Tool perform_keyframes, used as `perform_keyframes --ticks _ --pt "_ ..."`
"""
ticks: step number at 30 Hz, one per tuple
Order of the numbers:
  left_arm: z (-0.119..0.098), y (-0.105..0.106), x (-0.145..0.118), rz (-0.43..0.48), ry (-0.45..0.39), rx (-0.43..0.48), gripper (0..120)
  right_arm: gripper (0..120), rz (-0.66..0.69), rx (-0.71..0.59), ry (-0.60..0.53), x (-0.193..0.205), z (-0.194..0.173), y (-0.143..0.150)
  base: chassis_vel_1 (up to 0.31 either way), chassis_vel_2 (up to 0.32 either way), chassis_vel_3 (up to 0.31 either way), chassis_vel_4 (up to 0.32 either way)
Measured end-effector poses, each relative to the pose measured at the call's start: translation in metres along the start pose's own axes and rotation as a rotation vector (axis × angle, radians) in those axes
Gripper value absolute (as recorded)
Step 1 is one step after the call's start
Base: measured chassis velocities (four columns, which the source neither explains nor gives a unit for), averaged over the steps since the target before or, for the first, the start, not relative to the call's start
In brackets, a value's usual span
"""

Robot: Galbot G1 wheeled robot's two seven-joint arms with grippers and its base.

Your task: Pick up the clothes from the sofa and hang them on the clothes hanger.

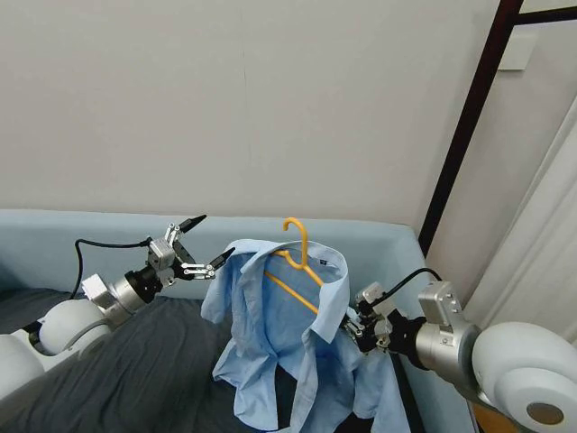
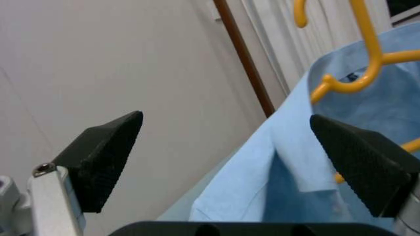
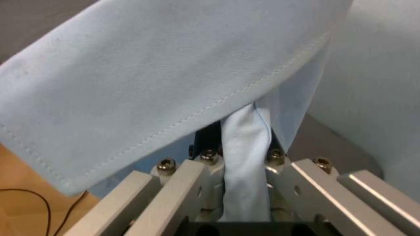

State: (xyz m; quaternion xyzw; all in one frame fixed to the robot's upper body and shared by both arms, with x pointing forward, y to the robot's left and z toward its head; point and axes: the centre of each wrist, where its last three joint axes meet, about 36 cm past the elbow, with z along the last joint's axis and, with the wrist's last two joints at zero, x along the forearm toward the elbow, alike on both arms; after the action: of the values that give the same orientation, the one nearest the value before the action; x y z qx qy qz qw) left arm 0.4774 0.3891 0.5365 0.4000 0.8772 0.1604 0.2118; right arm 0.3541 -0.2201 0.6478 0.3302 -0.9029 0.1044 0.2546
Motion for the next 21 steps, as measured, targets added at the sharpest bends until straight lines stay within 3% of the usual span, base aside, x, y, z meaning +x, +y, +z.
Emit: perform_keyframes --ticks 2,5,6,10,16,21 --pt "0.002 -0.002 0.0 0.029 -0.005 -0.002 100 2 0.008 -0.008 0.001 -0.001 -0.001 -0.002 0.0 0.0 0.0 0.0" --pt "0.009 -0.038 -0.004 0.039 -0.018 0.057 100 2 0.022 -0.019 0.0 0.0 -0.002 -0.005 0.0 0.0 0.0 0.0" --pt "0.009 -0.038 -0.004 0.039 -0.018 0.057 100 2 0.022 -0.019 0.0 0.0 -0.002 -0.005 0.0 0.0 0.0 0.0" --pt "0.021 -0.094 -0.007 -0.047 0.002 0.137 100 2 0.028 -0.021 -0.003 0.002 -0.004 -0.006 0.0 0.0 0.0 0.0" --pt "0.027 -0.122 -0.017 -0.131 0.06 0.162 100 2 0.027 -0.018 -0.01 0.004 -0.006 -0.005 0.0 0.0 0.0 0.0" --pt "0.025 -0.148 -0.037 -0.25 0.118 0.279 95 2 0.027 -0.021 -0.011 0.002 -0.008 -0.007 0.0 0.0 0.0 0.0"
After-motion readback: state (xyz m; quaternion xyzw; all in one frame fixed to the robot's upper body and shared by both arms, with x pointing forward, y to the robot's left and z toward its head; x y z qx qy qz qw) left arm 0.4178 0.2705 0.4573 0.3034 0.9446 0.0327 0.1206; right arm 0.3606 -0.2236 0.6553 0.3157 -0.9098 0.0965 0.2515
